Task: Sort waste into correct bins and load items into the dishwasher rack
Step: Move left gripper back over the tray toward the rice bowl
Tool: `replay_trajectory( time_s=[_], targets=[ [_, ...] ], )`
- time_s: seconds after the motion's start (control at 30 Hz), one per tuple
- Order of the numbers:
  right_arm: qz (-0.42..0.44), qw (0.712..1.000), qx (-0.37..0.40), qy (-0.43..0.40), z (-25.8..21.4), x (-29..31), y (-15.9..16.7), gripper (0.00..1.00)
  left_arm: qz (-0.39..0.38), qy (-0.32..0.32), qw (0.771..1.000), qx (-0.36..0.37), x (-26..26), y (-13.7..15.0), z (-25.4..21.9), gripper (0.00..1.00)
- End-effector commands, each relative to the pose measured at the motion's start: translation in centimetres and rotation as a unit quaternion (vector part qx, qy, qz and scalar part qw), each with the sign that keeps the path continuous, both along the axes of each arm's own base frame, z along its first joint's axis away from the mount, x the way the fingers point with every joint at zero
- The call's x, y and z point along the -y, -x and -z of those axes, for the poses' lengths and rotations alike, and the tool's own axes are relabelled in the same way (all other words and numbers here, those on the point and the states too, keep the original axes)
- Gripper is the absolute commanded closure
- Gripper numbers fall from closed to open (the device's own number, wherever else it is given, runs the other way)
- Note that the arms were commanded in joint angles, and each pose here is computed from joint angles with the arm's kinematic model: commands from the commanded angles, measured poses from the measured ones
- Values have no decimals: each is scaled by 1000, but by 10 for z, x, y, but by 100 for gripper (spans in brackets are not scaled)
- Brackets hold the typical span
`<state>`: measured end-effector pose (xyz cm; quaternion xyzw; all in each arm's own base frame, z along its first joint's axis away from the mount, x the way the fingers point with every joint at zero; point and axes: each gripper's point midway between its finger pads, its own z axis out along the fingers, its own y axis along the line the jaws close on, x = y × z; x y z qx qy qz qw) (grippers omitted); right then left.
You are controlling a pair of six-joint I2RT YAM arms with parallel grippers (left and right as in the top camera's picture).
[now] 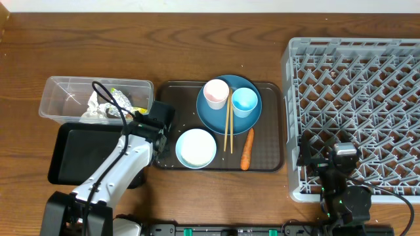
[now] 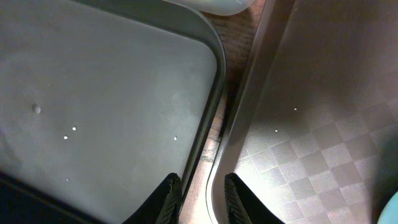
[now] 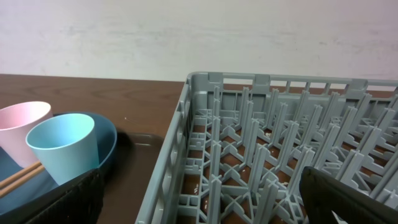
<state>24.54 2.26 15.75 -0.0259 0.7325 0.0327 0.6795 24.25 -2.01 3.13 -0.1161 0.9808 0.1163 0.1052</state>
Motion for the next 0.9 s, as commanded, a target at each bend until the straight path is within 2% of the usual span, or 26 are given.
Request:
replay_trajectory(
  time_s=[0.0, 0.53, 0.73, 0.87],
  targets=[
    [9, 1000, -2, -3, 1, 4, 0, 1, 2, -6, 1000, -3, -3, 2, 3, 74],
    [9, 1000, -2, -3, 1, 4, 0, 1, 44, -6, 999, 25, 3, -18, -4, 73],
    [9, 1000, -2, -3, 1, 4, 0, 1, 43, 7, 996, 73, 9, -38, -36, 72],
    [9, 1000, -2, -3, 1, 4, 0, 1, 44, 29, 993, 105, 14, -39, -66, 72]
  ],
)
